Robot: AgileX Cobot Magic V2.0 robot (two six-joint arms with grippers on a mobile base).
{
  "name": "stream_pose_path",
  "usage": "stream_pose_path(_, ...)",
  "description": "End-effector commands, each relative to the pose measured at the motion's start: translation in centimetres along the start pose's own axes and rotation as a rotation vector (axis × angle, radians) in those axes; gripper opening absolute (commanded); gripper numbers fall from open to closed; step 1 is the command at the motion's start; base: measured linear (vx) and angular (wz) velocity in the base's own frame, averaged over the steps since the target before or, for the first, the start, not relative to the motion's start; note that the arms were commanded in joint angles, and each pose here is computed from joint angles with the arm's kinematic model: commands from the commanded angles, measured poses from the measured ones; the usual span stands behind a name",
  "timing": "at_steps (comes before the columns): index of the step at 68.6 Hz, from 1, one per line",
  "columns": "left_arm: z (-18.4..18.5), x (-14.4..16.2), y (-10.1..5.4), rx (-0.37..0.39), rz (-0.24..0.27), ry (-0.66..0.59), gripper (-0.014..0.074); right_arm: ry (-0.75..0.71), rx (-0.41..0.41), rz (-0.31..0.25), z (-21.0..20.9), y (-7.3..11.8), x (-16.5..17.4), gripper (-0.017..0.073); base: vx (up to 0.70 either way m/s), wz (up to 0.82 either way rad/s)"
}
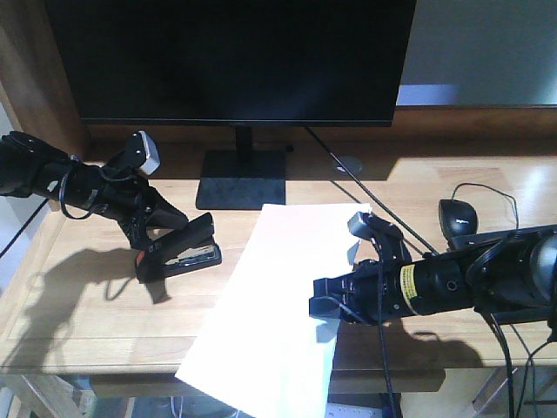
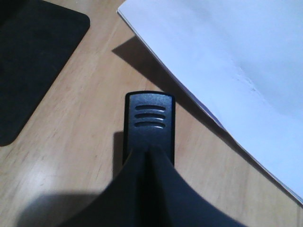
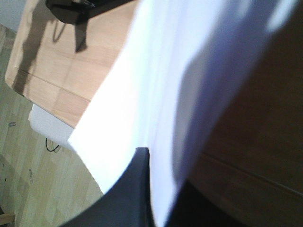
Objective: Grab stapler and paper to desk for stapling
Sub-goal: 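Bring the white paper with the right gripper under the held stapler, then lay the paper flat on the desk beneath the stapler with the right gripper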
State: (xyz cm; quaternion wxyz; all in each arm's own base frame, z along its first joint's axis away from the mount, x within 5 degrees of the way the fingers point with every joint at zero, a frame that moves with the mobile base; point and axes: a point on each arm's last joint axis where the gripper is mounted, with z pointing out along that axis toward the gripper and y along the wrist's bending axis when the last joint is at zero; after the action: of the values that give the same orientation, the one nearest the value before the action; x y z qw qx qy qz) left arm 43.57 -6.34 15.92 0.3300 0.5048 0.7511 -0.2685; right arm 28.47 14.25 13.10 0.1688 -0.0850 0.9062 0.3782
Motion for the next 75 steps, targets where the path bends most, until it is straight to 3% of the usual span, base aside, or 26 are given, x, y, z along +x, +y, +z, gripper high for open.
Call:
stream_pose_path(1,-1.9,-3.2,-0.5,-0.027,0.036,-0.077,-0.0006,-0.052,-0.048,-0.034,-0.6,1.2,-1.4,-0.0005,0.0,0.0)
stream_pose_path(31,-1.9,-3.2,-0.5,-0.027,0.036,-0.077,-0.0006,-0.036,-0.13,-0.014,1.9,1.1,-4.2,-0.0005,0.0,0.0)
stream_pose_path(40,-1.9,-3.2,-0.5,-0.027,0.036,-0.077,-0.0006,-0.009,-0.154,-0.062,3.3,2.1,-4.4,-0.0005,0.0,0.0)
stream_pose_path(53,-1.9,-3.2,-0.5,-0.027,0.036,-0.077,-0.0006,0.019,-0.155,-0.195,4.9,4.5,-4.4,-0.0005,0.0,0.0)
stream_pose_path(75,-1.9,-3.2,-0.5,-0.026,0.036,-0.078,-0.0006,0.009,-0.206,-0.252,4.0,6.6,-4.8,-0.0005,0.0,0.0)
